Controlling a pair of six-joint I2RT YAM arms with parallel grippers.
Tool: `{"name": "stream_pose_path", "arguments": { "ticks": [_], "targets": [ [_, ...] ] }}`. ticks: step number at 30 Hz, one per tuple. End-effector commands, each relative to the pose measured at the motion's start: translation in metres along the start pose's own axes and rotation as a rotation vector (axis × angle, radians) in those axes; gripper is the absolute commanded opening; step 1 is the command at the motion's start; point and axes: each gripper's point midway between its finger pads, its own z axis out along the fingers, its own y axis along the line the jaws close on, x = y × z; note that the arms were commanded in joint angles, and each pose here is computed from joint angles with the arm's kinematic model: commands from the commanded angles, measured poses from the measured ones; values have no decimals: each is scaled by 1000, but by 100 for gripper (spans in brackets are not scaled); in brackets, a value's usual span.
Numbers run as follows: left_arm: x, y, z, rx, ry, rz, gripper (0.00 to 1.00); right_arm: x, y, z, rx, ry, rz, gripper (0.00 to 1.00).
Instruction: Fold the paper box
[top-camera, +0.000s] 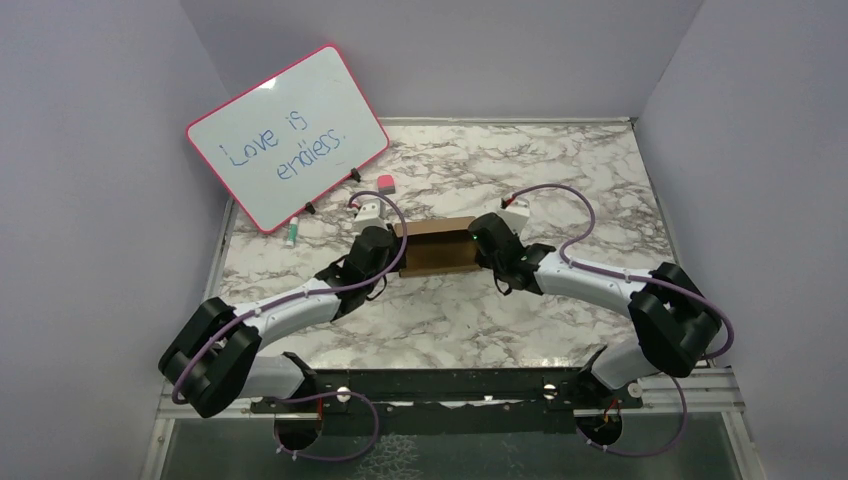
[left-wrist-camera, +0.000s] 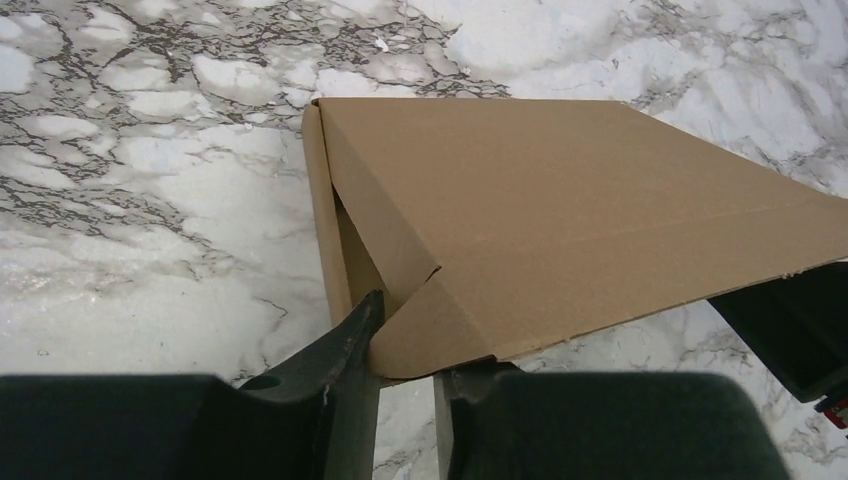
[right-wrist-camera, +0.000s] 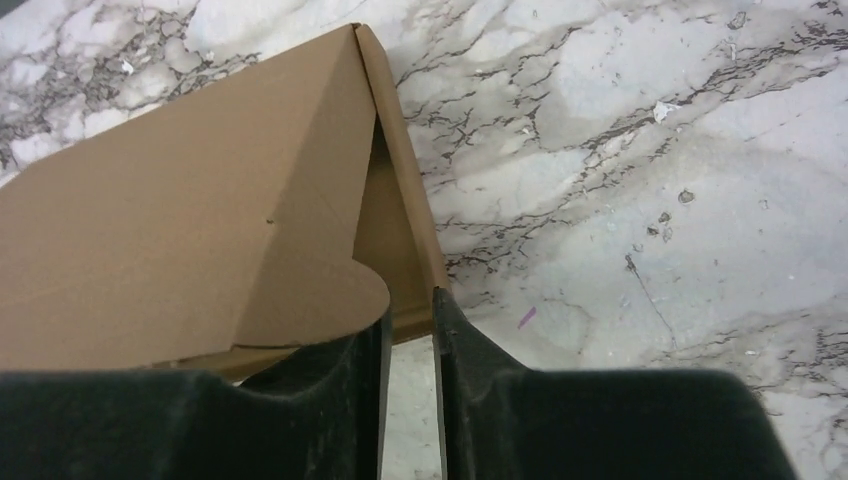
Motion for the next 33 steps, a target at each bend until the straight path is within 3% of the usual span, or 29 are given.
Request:
{"name": "stream_pose_path", "arguments": {
  "ticks": [1, 7, 11, 13, 16, 20, 27, 33],
  "targets": [
    [3, -10, -13, 73, 21, -1, 26, -6, 10, -12, -82, -13, -15, 30],
    [14, -5, -33, 101, 77, 18, 40, -12, 9, -27, -133, -12, -102, 45],
    [1, -9, -57, 153, 48, 28, 51, -18, 6, -43, -185, -31, -150, 58],
    [-11, -9, -69, 159, 22, 34, 64, -25, 3, -51, -194, -55, -167, 76],
    [-30, -5, -86, 135, -12, 52, 82, -40, 1, -63, -184, -69, -213, 91],
    [-60, -7, -97, 123, -92, 85, 96, -68, -2, -68, -136, -91, -289, 98],
    [-103, -7, -77, 95, -161, 31, 89, -102, 9, -51, -235, -49, -200, 97],
    [-101, -8, -40, 131, -70, -4, 79, -109, 19, -27, -226, -5, -195, 92]
  ]
}}
